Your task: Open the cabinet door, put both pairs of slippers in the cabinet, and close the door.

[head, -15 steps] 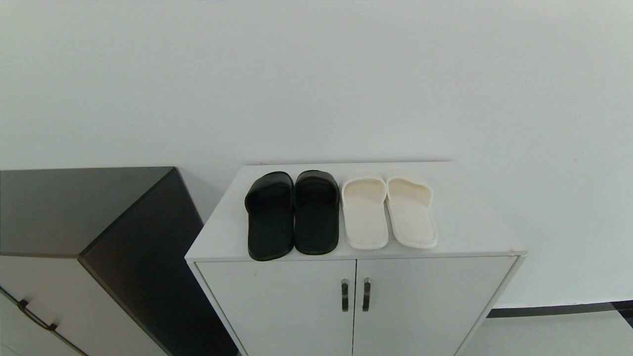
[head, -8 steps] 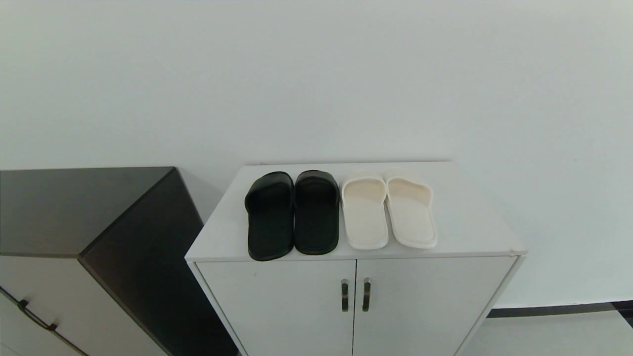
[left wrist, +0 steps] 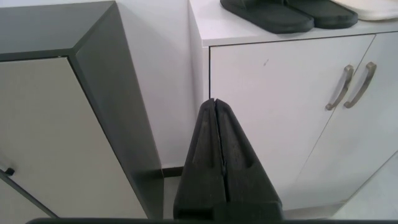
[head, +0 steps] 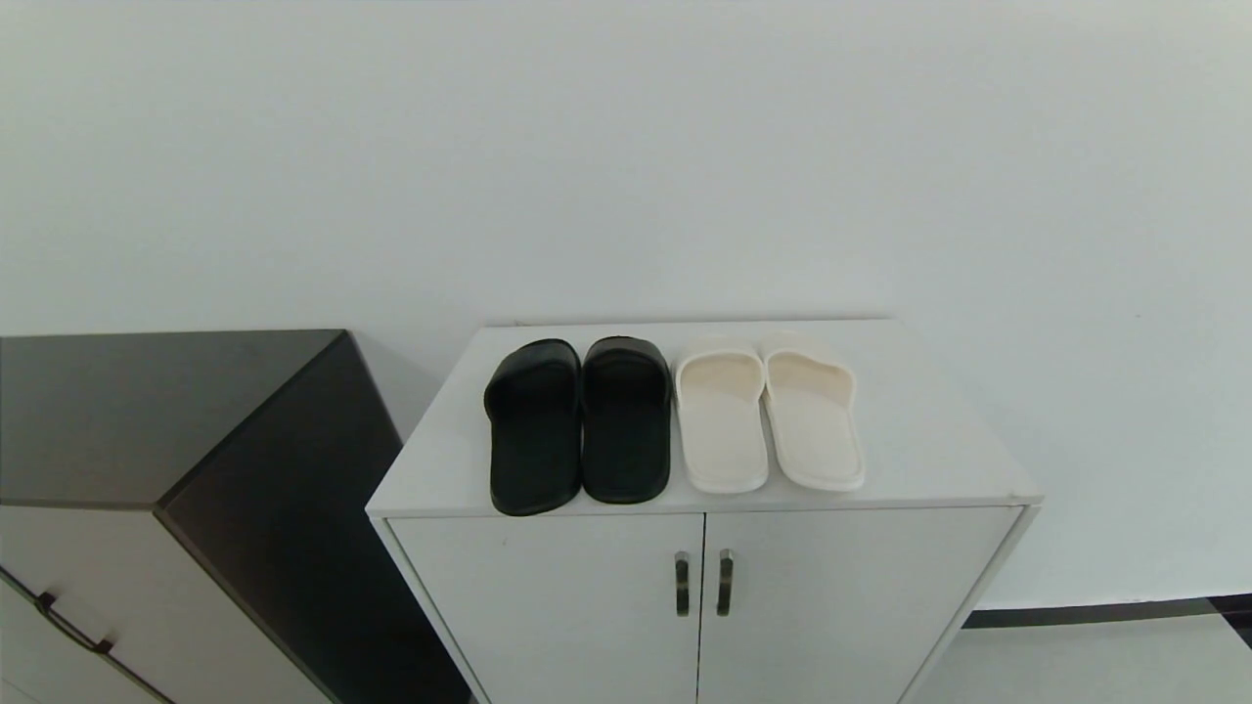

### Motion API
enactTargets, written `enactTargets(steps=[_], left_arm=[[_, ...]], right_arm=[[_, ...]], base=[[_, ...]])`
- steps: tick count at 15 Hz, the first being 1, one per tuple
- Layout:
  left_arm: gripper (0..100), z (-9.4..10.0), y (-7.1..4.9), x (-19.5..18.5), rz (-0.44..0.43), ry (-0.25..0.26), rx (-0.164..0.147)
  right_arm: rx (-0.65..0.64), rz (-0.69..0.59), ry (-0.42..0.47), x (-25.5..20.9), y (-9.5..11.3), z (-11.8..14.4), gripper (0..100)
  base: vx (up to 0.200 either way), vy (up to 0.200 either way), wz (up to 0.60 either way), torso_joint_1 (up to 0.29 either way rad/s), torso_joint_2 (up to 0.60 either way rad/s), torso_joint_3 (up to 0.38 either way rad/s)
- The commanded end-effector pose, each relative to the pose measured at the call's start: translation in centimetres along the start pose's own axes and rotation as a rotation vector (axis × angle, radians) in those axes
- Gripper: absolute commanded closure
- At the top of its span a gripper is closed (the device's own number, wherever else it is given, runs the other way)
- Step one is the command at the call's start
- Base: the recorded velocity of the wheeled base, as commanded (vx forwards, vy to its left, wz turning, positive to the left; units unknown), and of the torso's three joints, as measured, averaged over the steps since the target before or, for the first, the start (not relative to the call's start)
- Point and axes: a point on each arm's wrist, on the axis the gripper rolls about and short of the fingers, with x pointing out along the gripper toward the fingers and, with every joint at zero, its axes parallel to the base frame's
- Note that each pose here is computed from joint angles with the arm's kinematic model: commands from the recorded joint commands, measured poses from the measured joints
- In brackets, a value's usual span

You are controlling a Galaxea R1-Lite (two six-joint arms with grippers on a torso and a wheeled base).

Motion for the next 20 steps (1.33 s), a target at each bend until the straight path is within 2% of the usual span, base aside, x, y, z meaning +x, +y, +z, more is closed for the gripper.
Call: enactTargets(steps=[1, 2, 4, 7, 9, 10, 12, 15, 20], left_arm=[[100, 0.0, 0.0, 0.0, -0.001, 0.0, -0.001], [100, 0.0, 0.0, 0.0, -0.001, 0.002, -0.001], [100, 0.0, 0.0, 0.0, 0.001, 0.002, -0.001], [100, 0.0, 0.0, 0.0, -0.001, 0.0, -0.001], [100, 0.0, 0.0, 0.0, -0.001, 0.002, -0.001], [100, 0.0, 0.0, 0.0, -0.001, 0.002, -0.001], [100, 0.0, 0.0, 0.0, -0.001, 0.0, -0.001], [100, 0.0, 0.0, 0.0, -0.001, 0.002, -0.001], [100, 0.0, 0.0, 0.0, 0.001, 0.002, -0.001]], right_arm=[[0.04, 0.145, 0.157, 6.3, 2.3, 2.0, 0], [0.042, 0.166, 0.2, 8.0, 4.1, 2.1, 0], [0.094, 0.205, 0.215, 10.4, 6.7, 3.3, 0], [0.109, 0.219, 0.222, 13.3, 8.8, 4.7, 0], [0.076, 0.09, 0.21, 16.9, 11.3, 4.8, 0], [0.068, 0.066, 0.199, 17.7, 12.1, 4.7, 0], [0.063, -0.015, 0.142, 20.7, 14.2, 4.1, 0], [0.051, -0.133, 0.099, 24.0, 15.7, 3.8, 0], [0.034, -0.227, 0.085, 27.4, 17.3, 2.7, 0]], base=[[0.0, 0.0, 0.0, 0.0, 0.0, 0.0], [0.0, 0.0, 0.0, 0.0, 0.0, 0.0], [0.0, 0.0, 0.0, 0.0, 0.0, 0.0], [0.0, 0.0, 0.0, 0.0, 0.0, 0.0], [0.0, 0.0, 0.0, 0.0, 0.0, 0.0], [0.0, 0.0, 0.0, 0.0, 0.0, 0.0], [0.0, 0.0, 0.0, 0.0, 0.0, 0.0], [0.0, 0.0, 0.0, 0.0, 0.0, 0.0], [0.0, 0.0, 0.0, 0.0, 0.0, 0.0]])
